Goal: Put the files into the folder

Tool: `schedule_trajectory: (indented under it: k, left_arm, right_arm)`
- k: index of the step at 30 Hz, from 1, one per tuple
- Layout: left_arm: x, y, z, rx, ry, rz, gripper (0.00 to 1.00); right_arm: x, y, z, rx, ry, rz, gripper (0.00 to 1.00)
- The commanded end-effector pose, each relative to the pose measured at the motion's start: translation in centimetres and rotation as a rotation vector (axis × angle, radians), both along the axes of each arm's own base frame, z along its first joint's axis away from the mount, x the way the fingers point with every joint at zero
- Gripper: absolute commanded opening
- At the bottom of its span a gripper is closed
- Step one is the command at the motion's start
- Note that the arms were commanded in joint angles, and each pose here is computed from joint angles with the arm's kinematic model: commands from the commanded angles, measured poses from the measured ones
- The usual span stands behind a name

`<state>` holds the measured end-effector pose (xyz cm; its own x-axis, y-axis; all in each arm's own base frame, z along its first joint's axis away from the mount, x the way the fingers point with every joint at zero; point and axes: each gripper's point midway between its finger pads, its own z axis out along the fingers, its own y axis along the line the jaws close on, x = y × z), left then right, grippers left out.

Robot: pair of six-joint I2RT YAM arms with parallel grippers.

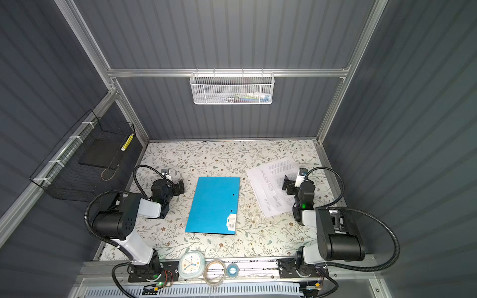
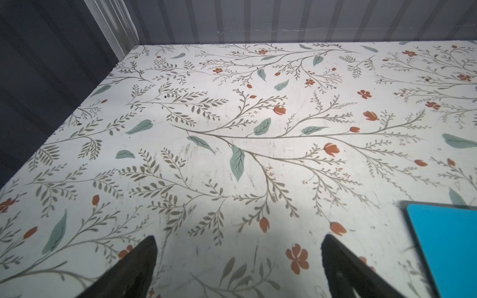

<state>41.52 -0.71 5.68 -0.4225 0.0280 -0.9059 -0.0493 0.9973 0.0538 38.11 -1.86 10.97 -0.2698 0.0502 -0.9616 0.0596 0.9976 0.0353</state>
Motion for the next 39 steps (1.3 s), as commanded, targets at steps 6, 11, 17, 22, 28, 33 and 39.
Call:
schedule_trajectory:
  k: [6, 11, 17, 22, 28, 33, 39]
  left_arm:
    - [0.4, 0.0, 0.6, 0.012, -0.016, -0.012, 0.99]
    - [0.4, 0.0, 0.6, 0.011, -0.016, -0.013, 0.99]
    - [0.3, 0.0, 0.6, 0.011, -0.015, -0.013, 0.99]
    - [0.4, 0.0, 0.6, 0.011, -0.016, -0.013, 0.99]
    - [0.4, 0.0, 0.6, 0.011, -0.014, -0.013, 0.99]
    - [0.4, 0.0, 0.6, 0.011, -0.017, -0.013, 0.99]
    - [0.7, 0.4, 2.2, 0.013, 0.016, 0.013, 0.99]
  right_arm:
    - [0.6, 0.0, 0.9, 0.002, -0.023, 0.007, 0.99]
    - [0.6, 0.0, 0.9, 0.002, -0.025, 0.007, 0.99]
    - [0.6, 0.0, 0.9, 0.002, -0.026, 0.007, 0.99]
    - [0.6, 0.0, 0.9, 0.003, -0.022, 0.011, 0.99]
    - [0.6, 0.0, 0.9, 0.006, -0.021, 0.013, 0.99]
    - [0.6, 0.0, 0.9, 0.006, -0.024, 0.012, 0.99]
    - [0.5, 0.0, 3.8, 0.004, -0.005, 0.005, 0.94]
